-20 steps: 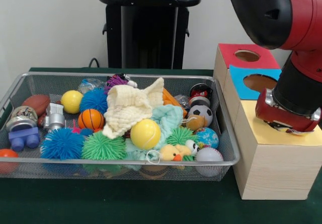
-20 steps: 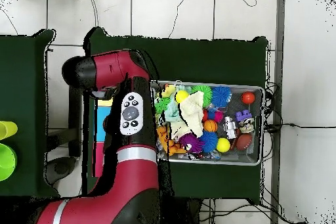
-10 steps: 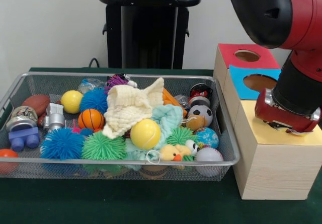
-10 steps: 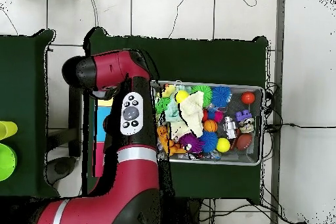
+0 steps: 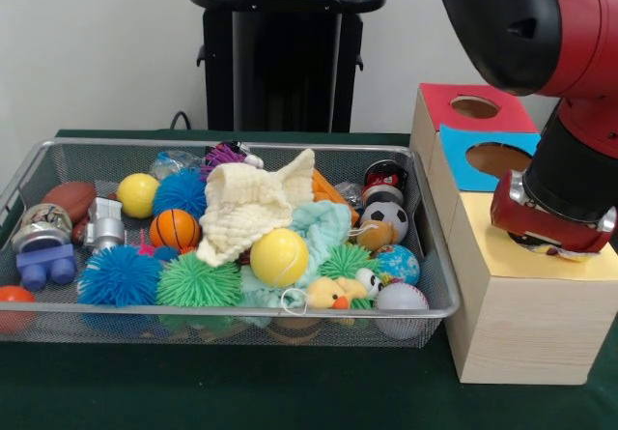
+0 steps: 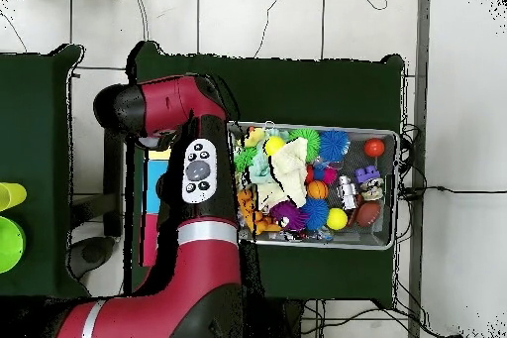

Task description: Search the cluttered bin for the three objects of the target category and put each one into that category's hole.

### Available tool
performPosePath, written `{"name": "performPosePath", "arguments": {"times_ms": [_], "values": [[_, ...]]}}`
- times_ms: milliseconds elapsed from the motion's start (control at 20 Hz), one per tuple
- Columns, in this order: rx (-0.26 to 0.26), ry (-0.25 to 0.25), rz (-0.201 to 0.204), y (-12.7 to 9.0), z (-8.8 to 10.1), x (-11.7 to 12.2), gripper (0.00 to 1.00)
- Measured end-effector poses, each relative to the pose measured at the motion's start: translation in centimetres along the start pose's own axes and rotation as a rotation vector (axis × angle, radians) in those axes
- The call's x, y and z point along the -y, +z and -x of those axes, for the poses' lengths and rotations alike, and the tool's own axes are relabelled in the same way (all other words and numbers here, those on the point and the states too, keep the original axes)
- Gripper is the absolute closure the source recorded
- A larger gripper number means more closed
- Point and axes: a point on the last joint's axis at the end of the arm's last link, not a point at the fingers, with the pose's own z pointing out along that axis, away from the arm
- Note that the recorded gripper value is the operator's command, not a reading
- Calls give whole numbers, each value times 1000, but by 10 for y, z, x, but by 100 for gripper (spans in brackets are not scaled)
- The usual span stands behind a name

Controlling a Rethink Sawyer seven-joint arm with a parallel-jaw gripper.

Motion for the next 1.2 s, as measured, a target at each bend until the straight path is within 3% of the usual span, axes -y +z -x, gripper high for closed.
{"name": "performPosePath", "arguments": {"times_ms": [850,900,1200], "values": [[-8,0,-4,-1,-1,0,0],[-13,0,-7,-2,-2,1,100],[-14,1,-11,-7,-1,3,100]]}}
